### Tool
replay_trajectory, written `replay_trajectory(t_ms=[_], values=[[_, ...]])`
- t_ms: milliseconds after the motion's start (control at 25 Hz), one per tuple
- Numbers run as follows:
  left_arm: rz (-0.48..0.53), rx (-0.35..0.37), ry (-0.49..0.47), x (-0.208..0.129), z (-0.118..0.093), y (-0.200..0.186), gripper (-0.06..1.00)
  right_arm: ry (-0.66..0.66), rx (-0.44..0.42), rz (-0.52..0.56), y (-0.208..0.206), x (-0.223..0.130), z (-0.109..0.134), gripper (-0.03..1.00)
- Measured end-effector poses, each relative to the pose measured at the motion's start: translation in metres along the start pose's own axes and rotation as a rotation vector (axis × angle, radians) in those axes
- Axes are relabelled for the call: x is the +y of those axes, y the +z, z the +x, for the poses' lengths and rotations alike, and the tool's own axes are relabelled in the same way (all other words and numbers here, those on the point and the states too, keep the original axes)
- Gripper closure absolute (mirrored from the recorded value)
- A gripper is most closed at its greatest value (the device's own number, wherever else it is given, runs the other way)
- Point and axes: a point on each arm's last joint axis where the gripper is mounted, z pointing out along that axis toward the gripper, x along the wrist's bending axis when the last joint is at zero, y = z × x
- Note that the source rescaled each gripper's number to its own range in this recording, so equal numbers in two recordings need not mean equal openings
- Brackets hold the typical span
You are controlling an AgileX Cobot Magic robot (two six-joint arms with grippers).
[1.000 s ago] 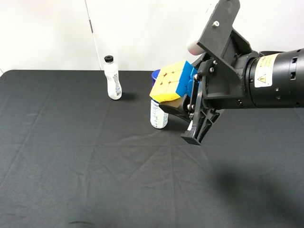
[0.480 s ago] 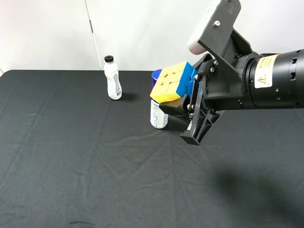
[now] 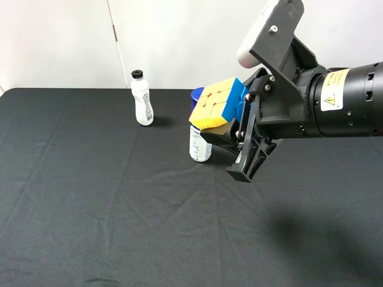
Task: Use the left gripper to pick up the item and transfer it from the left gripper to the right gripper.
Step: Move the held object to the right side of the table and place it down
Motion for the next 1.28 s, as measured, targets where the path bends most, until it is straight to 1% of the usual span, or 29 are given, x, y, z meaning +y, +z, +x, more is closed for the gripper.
replay_trajectory(t_ms=[80, 160, 320, 720, 840, 960, 1040, 1280], values=[[0.0, -0.03, 0.025, -0.0019, -0.0025, 0.0027, -0.04, 0.0, 0.0, 0.0, 0.0, 0.0, 0.0, 0.97], [-0.019, -0.043, 0.035, -0.0011, -0.0038, 0.0056, -0.04, 0.003, 0.0, 0.0, 0.0, 0.0, 0.0, 0.97], [-0.036, -0.05, 0.036, -0.0006, -0.0044, 0.0102, -0.04, 0.028, 0.0, 0.0, 0.0, 0.0, 0.0, 0.97], [-0.04, -0.044, 0.025, -0.0003, -0.0045, 0.0102, -0.04, 0.039, 0.002, 0.005, 0.0, -0.0005, 0.0002, 0.97], [-0.049, 0.018, -0.039, -0.0003, -0.0037, 0.0101, -0.04, 0.058, 0.009, 0.025, 0.0, -0.0022, 0.0009, 0.97], [-0.061, 0.118, -0.14, -0.0004, -0.0023, 0.0099, -0.04, 0.081, 0.016, 0.047, -0.0001, -0.0042, 0.0016, 0.97], [-0.071, 0.198, -0.223, -0.0005, -0.0012, 0.0096, -0.04, 0.102, 0.018, 0.055, -0.0002, -0.0049, 0.0019, 0.97], [-0.091, 0.352, -0.381, -0.0011, 0.0008, 0.0089, -0.03, 0.191, 0.017, 0.062, -0.0002, -0.0055, 0.0021, 0.97]])
